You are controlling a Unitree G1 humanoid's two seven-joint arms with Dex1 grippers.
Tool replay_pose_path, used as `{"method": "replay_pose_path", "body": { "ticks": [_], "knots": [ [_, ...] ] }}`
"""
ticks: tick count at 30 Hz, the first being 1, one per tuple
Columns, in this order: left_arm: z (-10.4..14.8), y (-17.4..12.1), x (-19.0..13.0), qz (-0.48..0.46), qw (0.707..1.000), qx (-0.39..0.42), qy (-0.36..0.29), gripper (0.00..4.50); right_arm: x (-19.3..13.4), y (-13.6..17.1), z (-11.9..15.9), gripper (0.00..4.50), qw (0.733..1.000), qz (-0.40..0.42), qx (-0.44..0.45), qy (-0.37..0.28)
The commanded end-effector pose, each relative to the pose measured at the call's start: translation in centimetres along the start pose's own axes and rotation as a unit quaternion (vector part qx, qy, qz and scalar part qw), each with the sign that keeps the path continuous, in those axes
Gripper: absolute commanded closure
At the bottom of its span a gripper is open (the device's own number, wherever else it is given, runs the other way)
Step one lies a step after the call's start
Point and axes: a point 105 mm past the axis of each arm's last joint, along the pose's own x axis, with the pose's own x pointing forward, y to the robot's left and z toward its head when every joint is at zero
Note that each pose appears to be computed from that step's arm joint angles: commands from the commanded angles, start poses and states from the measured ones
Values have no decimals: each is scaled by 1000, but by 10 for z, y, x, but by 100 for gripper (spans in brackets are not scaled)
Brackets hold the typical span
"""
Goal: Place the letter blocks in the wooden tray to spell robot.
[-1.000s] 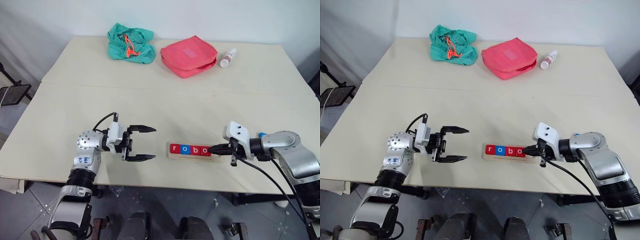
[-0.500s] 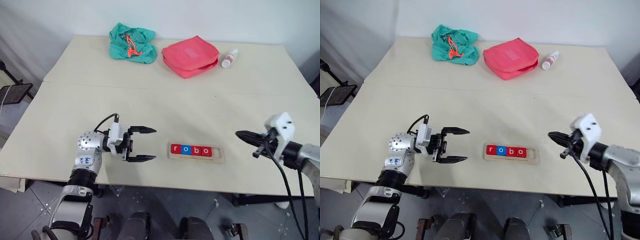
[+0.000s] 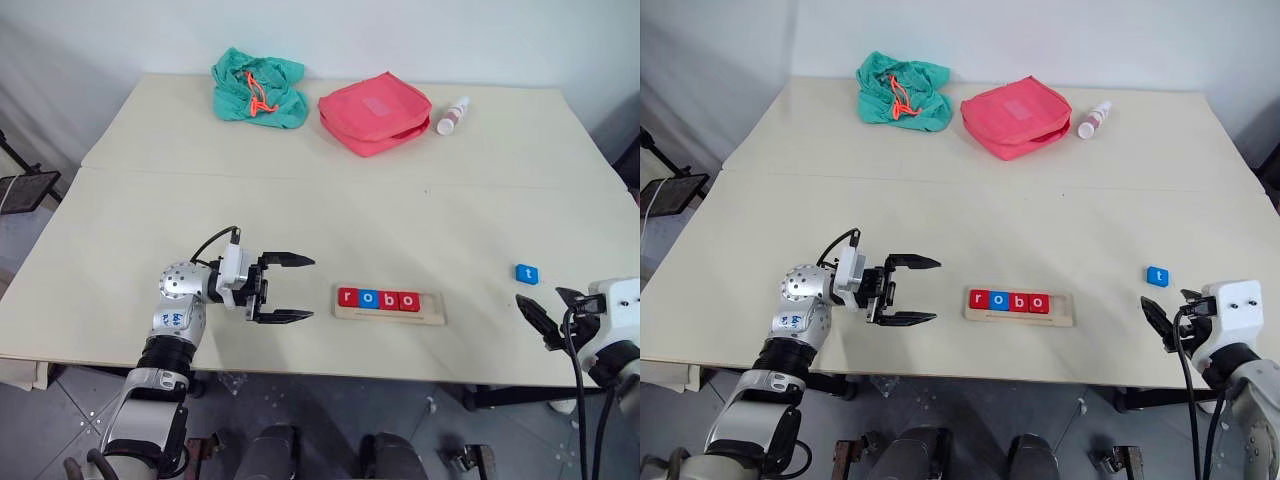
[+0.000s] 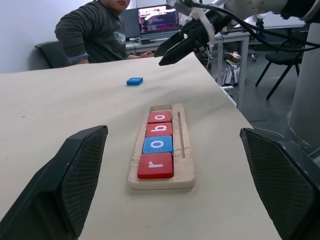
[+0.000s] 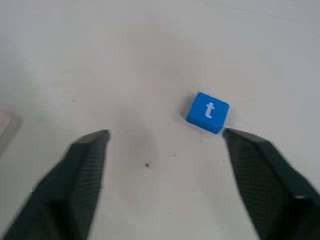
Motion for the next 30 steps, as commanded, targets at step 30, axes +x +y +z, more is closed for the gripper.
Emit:
{"method": "replay_pose_path", "body": {
  "ticks": [30],
  "knots": [
    [11, -10, -6, 0, 1000, 8, 7, 0, 83, -34, -15, 1, 992, -112, 54, -5]
  ]
}}
